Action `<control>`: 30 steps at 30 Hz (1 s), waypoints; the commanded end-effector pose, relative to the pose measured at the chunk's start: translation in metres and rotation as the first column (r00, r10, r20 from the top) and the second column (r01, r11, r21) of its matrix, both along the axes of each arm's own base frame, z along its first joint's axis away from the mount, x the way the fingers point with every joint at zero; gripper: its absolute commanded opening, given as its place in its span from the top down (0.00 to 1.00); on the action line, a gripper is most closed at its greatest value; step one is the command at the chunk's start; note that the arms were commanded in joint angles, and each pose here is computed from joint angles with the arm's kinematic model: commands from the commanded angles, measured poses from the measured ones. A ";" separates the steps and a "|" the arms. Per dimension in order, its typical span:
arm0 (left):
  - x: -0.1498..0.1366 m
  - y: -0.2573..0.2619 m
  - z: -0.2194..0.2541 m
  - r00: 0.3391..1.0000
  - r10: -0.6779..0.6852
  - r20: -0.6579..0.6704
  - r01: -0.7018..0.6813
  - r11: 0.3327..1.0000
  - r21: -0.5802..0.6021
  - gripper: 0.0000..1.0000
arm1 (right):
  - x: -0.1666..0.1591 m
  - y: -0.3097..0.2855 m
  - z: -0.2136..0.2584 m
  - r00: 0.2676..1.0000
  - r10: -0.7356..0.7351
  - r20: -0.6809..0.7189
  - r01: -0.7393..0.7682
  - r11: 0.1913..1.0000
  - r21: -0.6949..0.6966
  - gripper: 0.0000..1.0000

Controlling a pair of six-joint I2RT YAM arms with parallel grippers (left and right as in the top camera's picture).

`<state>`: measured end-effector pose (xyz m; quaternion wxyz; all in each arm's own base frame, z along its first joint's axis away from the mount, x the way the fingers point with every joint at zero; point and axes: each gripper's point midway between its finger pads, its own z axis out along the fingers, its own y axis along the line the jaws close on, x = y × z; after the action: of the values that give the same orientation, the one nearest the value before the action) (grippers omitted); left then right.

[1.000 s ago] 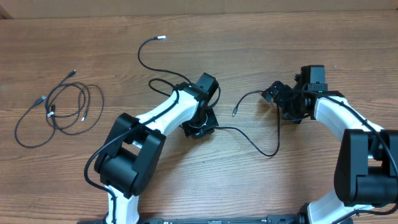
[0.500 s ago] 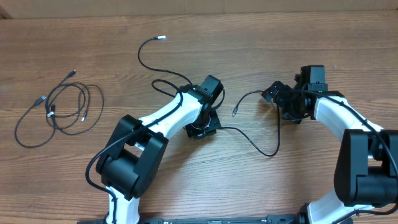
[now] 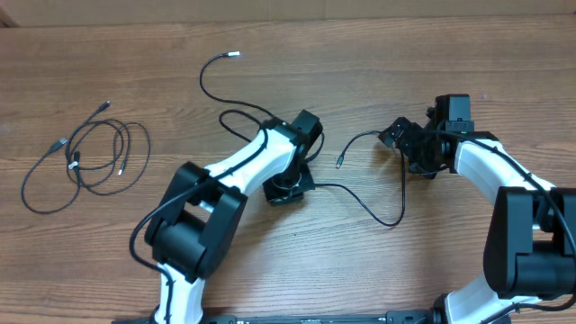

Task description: Untangle cables

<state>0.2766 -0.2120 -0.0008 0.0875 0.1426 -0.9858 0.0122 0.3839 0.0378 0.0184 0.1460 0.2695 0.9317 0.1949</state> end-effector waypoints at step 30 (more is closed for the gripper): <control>0.044 0.017 -0.028 0.991 0.036 0.126 -0.059 0.982 0.178 0.73 | -0.012 -0.011 -0.019 0.998 -0.023 -0.060 0.020 0.999 -0.046 0.00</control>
<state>0.3226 -0.2303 0.0014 0.0053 0.1672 -0.9859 0.0056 0.3839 0.0380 0.0185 0.1459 0.2696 0.9316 0.1952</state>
